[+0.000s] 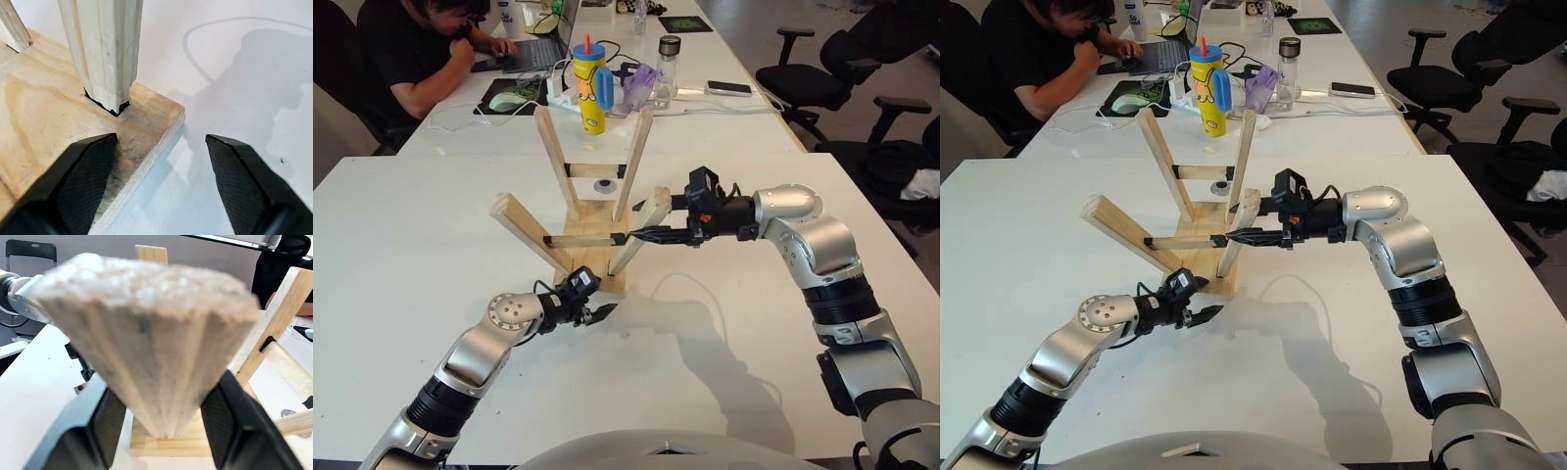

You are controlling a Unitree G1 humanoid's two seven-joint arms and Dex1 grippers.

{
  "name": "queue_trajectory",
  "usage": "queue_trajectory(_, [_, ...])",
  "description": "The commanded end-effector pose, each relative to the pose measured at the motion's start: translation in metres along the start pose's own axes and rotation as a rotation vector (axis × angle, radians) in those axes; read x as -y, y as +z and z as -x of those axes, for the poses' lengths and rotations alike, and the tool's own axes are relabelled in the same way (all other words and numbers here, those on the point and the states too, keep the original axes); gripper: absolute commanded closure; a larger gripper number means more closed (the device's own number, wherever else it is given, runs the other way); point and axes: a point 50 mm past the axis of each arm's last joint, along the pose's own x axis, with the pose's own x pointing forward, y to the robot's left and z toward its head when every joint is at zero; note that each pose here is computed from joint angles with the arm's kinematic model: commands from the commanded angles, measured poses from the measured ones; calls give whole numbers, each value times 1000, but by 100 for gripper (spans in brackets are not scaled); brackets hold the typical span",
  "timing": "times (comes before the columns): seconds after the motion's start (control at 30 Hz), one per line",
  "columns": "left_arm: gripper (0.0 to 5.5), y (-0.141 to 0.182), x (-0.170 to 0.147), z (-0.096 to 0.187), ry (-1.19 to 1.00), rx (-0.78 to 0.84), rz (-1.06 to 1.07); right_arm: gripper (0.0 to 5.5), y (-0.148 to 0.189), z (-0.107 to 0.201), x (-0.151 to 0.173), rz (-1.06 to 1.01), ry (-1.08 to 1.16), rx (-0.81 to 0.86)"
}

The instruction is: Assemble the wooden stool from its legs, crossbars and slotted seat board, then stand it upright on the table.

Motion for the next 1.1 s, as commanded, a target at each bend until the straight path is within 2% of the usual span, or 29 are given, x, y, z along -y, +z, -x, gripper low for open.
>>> queue_trajectory(0.03, [213, -25, 13, -6, -52, -113, 80, 346, -40, -19, -22, -152, 111, -128])
queue_trajectory(0.3, [213, -28, 16, -8, -63, -125, 86, 346, -39, -27, 3, -239, -4, -169])
queue_trajectory(0.4, [213, -29, 16, -9, -64, -130, 89, 346, -41, -31, -6, -173, 92, -284])
queue_trajectory(0.47, [213, -30, 16, -9, -63, -133, 90, 346, -39, -36, -12, -150, 140, -294])
queue_trajectory(0.63, [213, -27, 16, -12, -53, -106, 99, 346, -49, -37, -6, -178, 99, -308])
queue_trajectory(0.83, [213, 13, 16, 2, 27, 189, 14, 346, -50, -31, -1, -230, 27, -299])
queue_trajectory(0.93, [213, 33, 28, 24, 127, 360, -166, 346, -48, -28, 0, -236, 4, -296])
queue_trajectory(1.1, [213, 66, 30, 80, 538, 559, -770, 346, -51, -23, -1, -265, -36, -309])
